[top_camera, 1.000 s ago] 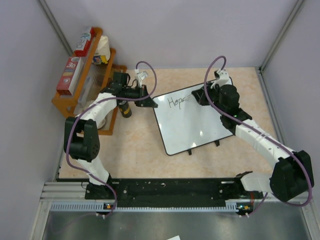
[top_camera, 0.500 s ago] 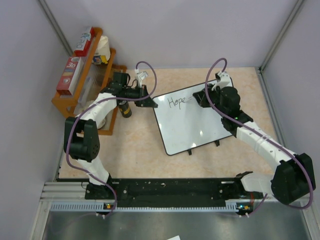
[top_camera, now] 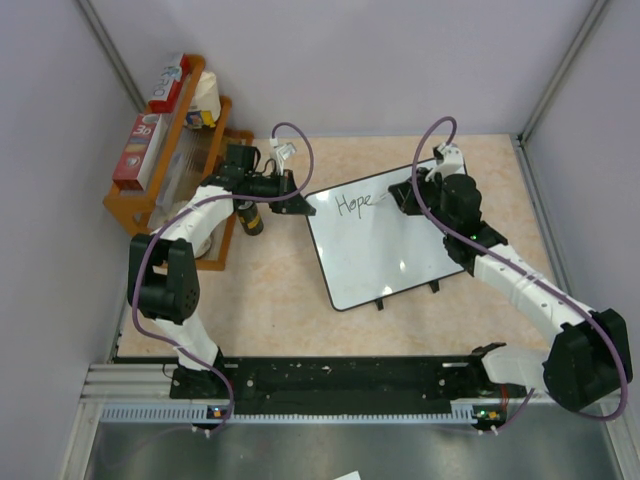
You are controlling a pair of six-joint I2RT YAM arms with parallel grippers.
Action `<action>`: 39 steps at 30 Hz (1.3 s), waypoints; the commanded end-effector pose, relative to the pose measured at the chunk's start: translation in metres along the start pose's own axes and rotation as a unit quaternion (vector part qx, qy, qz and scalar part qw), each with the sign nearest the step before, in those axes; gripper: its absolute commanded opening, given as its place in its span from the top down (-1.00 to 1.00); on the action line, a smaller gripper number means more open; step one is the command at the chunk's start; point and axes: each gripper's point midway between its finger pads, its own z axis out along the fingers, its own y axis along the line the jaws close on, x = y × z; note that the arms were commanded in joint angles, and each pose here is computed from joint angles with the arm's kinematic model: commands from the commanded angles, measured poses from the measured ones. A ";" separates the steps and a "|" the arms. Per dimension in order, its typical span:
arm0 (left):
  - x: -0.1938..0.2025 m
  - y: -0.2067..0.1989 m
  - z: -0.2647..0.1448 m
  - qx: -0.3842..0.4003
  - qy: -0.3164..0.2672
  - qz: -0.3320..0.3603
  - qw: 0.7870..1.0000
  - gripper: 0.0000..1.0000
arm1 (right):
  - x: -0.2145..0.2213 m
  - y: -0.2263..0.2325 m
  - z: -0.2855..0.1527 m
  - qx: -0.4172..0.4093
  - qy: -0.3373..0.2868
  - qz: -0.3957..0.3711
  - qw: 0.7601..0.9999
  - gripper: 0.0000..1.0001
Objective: Write a sentence on the whiteboard
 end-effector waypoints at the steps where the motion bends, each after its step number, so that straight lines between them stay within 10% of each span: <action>1: 0.038 0.036 0.017 -0.081 0.057 0.075 0.992 1.00 | -0.024 -0.003 -0.003 0.017 -0.037 -0.007 0.999 1.00; 17: 0.035 0.035 0.017 -0.081 0.050 0.073 0.993 1.00 | -0.066 0.038 -0.038 -0.059 -0.088 0.006 0.994 1.00; 39: -0.012 0.014 -0.007 -0.134 -0.068 0.102 0.983 -0.63 | -0.074 0.046 -0.068 -0.074 -0.091 -0.012 0.993 1.00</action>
